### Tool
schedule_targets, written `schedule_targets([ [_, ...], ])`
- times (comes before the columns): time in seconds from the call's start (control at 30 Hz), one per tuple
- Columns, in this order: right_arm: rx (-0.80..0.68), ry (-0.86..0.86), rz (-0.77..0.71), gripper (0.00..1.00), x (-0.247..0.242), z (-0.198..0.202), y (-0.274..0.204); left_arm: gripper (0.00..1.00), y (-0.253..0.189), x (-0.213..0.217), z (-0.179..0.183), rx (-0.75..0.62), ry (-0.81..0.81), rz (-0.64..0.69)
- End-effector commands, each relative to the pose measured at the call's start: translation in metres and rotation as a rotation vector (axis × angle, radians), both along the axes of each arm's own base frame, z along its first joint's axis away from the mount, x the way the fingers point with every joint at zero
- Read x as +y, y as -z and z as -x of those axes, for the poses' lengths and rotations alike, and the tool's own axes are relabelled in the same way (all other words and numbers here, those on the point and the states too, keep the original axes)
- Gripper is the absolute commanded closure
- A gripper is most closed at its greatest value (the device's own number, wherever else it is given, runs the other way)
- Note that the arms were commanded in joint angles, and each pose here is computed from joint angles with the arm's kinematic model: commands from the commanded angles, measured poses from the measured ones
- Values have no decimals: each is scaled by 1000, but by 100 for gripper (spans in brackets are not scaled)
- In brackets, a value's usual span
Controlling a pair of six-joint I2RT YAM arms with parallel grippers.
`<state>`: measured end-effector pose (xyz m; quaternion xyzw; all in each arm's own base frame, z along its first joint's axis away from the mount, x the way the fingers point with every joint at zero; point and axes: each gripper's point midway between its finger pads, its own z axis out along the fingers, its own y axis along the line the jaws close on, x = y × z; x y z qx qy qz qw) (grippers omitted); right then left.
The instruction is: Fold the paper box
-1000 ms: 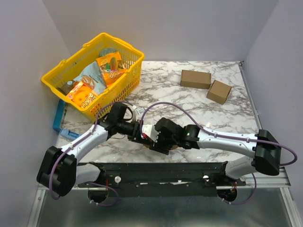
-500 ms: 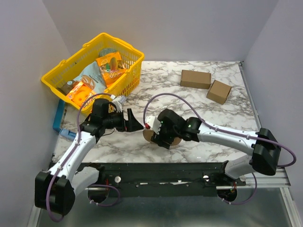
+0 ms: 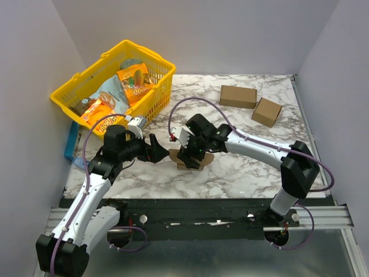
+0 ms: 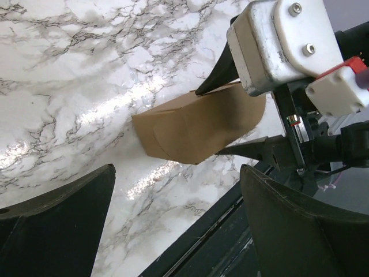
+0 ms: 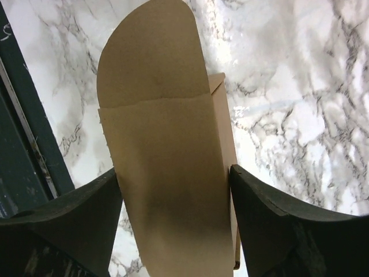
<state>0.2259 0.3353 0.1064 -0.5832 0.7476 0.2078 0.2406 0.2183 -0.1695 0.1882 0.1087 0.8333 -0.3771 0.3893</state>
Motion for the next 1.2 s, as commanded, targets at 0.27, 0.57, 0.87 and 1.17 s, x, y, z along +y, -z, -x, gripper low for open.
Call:
schedule_targets([
  [0.27, -132, 126, -111, 0, -15, -22, -64, 3, -14, 6, -16, -186, 2, -48],
  [0.57, -178, 308, -96, 1, -57, -21, -75, 6, -23, -27, -19, -357, 202, -167],
  [0.87, -143, 366, -88, 11, -79, -3, -57, 3, 6, -39, -27, -434, 235, -477],
  [1.17, -142, 375, -70, 27, -78, -6, -51, 5, 17, -47, -38, -436, 277, -577],
])
